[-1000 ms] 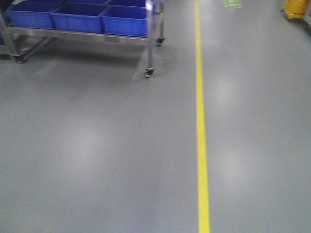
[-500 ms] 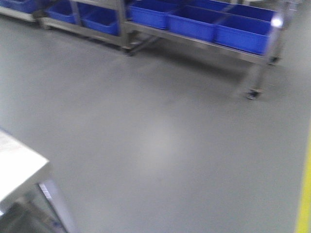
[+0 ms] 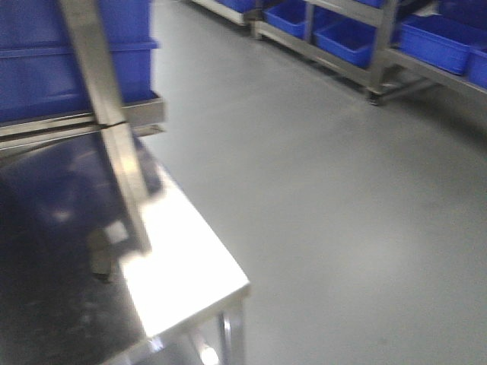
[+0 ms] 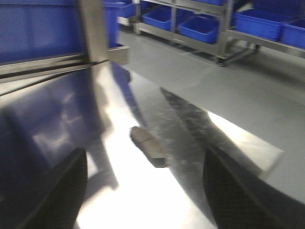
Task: Move and align brake pads A on conveyor
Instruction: 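Turn the base toward the stainless-steel table under the blue bins, then stop at the steel table facing the two brake pads on it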
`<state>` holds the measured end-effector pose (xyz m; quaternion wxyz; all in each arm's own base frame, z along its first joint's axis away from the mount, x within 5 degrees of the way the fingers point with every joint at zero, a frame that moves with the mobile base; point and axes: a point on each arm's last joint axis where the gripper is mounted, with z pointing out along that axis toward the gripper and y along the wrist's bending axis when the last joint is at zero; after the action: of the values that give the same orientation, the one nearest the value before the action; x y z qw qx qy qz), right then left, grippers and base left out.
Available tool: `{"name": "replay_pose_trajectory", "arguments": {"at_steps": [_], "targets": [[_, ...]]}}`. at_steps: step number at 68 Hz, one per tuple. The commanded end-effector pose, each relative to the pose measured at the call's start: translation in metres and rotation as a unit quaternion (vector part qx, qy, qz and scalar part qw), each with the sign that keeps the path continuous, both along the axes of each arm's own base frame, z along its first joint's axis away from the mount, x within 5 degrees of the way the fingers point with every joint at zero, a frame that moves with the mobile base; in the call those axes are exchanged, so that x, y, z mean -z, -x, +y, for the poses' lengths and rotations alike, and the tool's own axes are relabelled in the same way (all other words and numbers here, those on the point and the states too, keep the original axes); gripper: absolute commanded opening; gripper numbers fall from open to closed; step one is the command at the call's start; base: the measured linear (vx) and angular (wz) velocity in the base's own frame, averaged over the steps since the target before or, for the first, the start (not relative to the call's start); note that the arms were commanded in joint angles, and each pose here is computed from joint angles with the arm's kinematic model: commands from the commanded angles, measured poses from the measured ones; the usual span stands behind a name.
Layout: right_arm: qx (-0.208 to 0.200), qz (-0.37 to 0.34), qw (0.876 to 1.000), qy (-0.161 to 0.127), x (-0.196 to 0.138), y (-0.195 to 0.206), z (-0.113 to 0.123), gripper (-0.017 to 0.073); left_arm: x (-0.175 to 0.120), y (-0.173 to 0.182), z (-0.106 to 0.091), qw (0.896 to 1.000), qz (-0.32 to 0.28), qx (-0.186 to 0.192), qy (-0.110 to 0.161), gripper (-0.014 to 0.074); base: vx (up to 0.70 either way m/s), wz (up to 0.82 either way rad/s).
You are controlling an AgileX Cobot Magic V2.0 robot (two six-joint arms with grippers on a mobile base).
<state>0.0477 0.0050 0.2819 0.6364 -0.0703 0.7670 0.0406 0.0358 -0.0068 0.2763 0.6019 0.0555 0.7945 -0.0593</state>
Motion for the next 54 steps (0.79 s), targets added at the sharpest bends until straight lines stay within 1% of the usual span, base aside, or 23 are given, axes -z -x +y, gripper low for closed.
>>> {"name": "replay_pose_trajectory", "arguments": {"at_steps": [1,34,45,54], "targets": [[-0.001,-0.042,0.999,0.002,-0.0135,-0.0012,0.0004,0.0398,-0.0147,-0.001,-0.0006,0.999,-0.044,0.003,0.013,0.0502,0.21,0.8],[-0.001,-0.043,0.999,0.002,-0.0136,-0.0012,0.0004,0.0398,-0.0147,-0.001,-0.0006,0.999,-0.044,0.003,0.013,0.0502,0.18,0.71],[-0.001,-0.043,0.999,0.002,-0.0136,-0.0012,0.0004,0.0398,-0.0147,-0.001,-0.0006,0.999,-0.044,0.003,0.013,0.0502,0.14,0.54],[-0.001,-0.043,0.999,0.002,-0.0136,-0.0012,0.0004,0.0398,-0.0147,-0.001,-0.0006,0.999,-0.044,0.003,0.013,0.0502,0.09,0.33]]}}
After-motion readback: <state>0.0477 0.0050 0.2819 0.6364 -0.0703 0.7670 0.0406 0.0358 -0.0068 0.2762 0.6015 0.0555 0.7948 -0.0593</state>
